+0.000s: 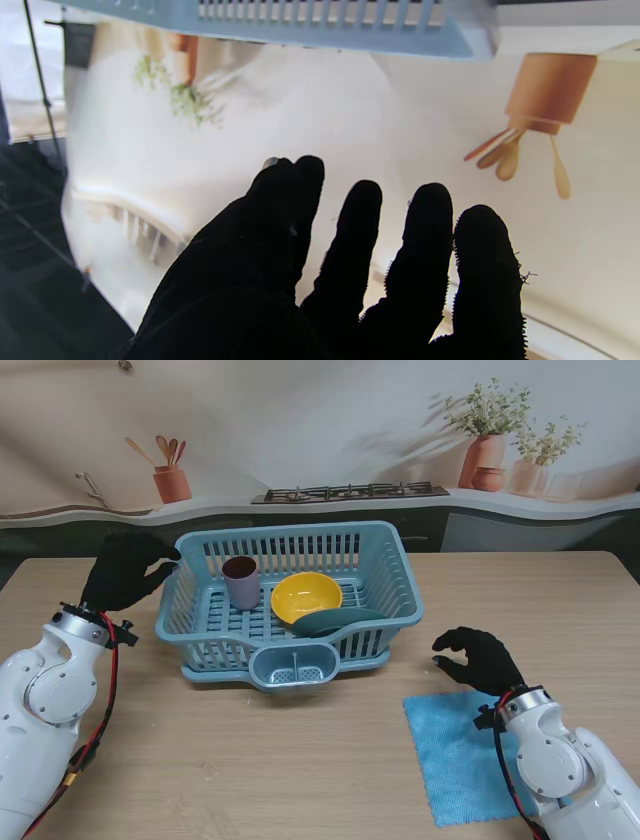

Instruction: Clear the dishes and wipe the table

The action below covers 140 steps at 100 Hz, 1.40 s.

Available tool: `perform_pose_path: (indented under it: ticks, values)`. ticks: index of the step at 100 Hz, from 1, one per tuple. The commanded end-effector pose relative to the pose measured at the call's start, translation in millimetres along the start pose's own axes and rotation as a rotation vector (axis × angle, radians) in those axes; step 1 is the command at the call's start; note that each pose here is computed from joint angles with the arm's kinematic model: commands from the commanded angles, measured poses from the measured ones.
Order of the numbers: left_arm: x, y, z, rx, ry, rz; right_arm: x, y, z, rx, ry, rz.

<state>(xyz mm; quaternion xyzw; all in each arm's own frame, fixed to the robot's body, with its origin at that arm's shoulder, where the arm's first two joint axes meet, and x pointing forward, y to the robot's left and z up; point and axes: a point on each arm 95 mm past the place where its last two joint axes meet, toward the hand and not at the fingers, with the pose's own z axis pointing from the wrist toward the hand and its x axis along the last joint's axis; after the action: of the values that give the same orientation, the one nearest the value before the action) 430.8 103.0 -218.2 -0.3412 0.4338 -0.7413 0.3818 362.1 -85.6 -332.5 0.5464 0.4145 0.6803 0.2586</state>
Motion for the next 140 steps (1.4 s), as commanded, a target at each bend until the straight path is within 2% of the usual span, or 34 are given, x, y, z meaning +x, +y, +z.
perform_pose_path:
  ticks: [1,14,58,110,140]
  values:
    - [-4.1,2.4,-9.7,-0.013,-0.011,0.003,2.5,-2.5,-0.8,0.019,0.005,-0.001]
    - [-9.2,5.0,-21.4,0.009,-0.032,0.009,3.0,-3.4,-0.7,0.023,0.005,-0.001]
    - [-20.5,21.8,-61.3,0.020,-0.099,0.016,2.9,-3.6,-1.9,0.029,0.003,-0.005]
    - [-22.2,47.2,-104.6,-0.047,-0.205,0.004,2.6,-4.1,-3.1,0.036,-0.001,-0.012]
    - [-10.2,60.5,-133.3,-0.122,-0.283,-0.070,2.0,-4.6,-5.4,0.043,-0.005,-0.016]
